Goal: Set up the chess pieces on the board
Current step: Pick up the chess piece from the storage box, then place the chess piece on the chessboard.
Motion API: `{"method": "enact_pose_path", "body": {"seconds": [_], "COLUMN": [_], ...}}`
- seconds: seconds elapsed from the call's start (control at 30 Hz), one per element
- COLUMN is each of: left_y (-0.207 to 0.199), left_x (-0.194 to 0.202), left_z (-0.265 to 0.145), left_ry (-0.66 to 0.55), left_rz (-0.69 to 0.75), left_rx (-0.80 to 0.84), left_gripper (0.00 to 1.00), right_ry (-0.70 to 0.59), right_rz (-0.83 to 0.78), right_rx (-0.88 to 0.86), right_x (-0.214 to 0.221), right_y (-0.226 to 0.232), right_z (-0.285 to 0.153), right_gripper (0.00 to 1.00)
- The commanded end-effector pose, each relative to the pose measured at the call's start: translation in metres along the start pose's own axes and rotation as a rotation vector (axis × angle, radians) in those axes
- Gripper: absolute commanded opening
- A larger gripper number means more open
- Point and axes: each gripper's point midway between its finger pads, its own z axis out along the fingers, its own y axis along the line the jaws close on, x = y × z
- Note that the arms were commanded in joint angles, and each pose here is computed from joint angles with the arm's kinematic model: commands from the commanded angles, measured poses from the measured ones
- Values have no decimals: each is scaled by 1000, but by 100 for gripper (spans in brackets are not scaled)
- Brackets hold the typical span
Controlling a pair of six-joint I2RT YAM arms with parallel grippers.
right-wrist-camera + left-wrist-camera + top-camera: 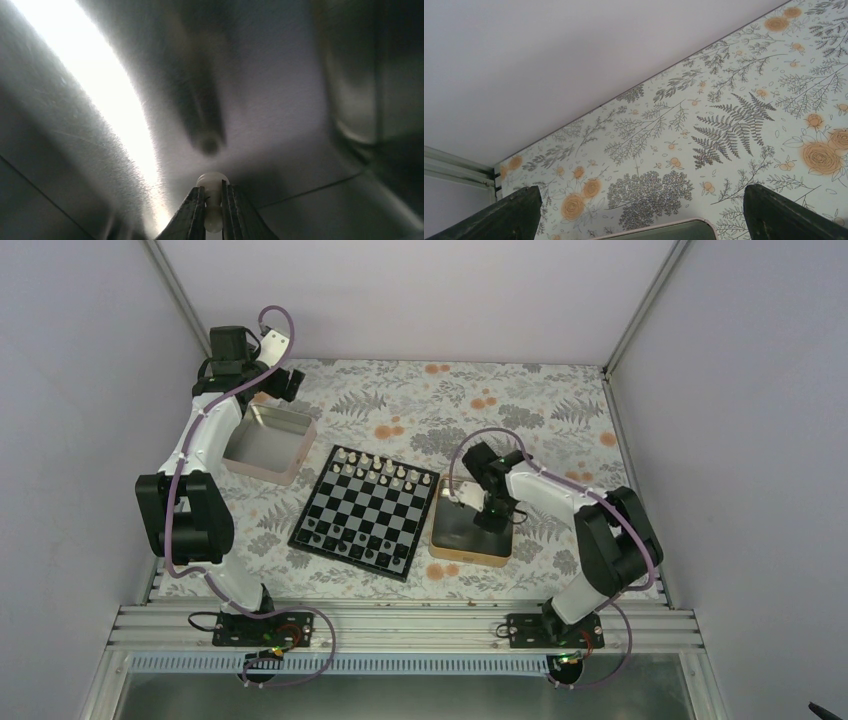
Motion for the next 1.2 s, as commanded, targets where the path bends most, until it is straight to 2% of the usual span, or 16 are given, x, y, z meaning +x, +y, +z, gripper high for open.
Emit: {"method": "enact_pose_path", "body": {"seconds": [0.0,0.23,0.4,0.73,1.17], "left_y": [-1,-3,-3,-1,-2], "left_x": [-12,-15,-16,-16,-13], "left_z": [-11,-12,-13,-15,-11], "left_ry": [-36,-45,-48,-49,-44], "left_rz": [16,15,17,19,17], "left_rx": [-4,10,10,-5,2], "left_gripper": [100,100,100,100,100], "right_ry": [-32,-111,-150,-201,-190], "right_rz": [11,-45,-134,-278,-334], "right_rx": [55,110,118,83,-30], "right_x": [-17,-59,-106,-178,-190], "right_y": [-21,-42,-40,-18,9], "right_z": [-31,-81,-94,-85,-44], "right_gripper": [5,5,5,5,5]}}
